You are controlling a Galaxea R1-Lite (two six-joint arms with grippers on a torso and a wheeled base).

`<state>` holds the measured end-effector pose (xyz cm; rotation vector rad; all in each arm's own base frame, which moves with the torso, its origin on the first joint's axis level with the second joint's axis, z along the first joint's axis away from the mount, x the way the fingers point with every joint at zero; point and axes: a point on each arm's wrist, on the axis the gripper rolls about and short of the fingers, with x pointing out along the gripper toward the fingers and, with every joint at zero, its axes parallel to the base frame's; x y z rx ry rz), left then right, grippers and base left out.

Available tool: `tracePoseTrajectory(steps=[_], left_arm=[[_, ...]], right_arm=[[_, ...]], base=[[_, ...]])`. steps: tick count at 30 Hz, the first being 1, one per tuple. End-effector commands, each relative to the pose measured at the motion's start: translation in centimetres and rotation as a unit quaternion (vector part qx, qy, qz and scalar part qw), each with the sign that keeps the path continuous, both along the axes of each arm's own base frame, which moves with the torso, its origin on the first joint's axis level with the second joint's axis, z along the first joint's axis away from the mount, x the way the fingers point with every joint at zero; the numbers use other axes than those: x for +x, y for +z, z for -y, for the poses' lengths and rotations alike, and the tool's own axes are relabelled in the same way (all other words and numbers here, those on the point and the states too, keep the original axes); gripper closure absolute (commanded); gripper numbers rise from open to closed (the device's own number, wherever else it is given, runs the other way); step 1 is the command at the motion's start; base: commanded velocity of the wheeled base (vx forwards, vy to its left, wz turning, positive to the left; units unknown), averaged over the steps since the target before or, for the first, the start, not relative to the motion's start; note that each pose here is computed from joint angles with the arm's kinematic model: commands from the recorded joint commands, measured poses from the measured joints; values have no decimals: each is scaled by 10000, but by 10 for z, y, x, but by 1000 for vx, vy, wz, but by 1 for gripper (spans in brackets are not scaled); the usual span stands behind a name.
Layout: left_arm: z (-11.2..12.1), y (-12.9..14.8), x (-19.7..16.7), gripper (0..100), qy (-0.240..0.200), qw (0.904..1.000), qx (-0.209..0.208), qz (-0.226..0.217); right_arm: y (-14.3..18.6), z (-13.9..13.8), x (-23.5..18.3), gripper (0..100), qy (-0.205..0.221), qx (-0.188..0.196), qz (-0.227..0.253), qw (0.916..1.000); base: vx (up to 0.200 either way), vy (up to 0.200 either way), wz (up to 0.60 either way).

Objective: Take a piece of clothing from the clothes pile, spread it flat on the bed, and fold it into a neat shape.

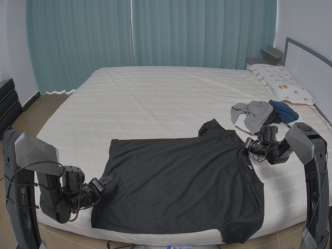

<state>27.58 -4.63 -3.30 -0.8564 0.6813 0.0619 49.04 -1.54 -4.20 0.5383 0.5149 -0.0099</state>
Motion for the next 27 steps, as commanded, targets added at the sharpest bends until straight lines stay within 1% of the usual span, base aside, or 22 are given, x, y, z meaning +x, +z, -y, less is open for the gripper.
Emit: tracePoseTrajectory(steps=[1, 14, 15, 17, 20, 27], left_arm=[[0, 0, 0, 0, 0, 10000, -3, 3], [0, 1, 0, 0, 4, 10000, -11, 9], [0, 0, -1, 0, 9, 10000, -14, -8], [0, 1, -1, 0, 13, 10000, -19, -17], [-1, 1, -2, 0, 19, 10000, -28, -27], [-1, 3, -7, 0, -9, 10000, -61, -72]], right_arm=[[3, 5, -3, 100, -49, -1, -6, 10000], [5, 4, -5, 100, -48, -5, 1, 10000], [9, 3, -7, 0, -44, 0, 46, 10000], [16, 3, -13, 0, -38, 20, 68, 10000], [36, 5, -28, 0, 10, 52, 71, 10000], [75, 6, -85, 0, 223, 283, -164, 9992]], base=[[0, 0, 0], [0, 0, 0], [0, 0, 0], [0, 0, 0], [0, 0, 0], [0, 0, 0]])
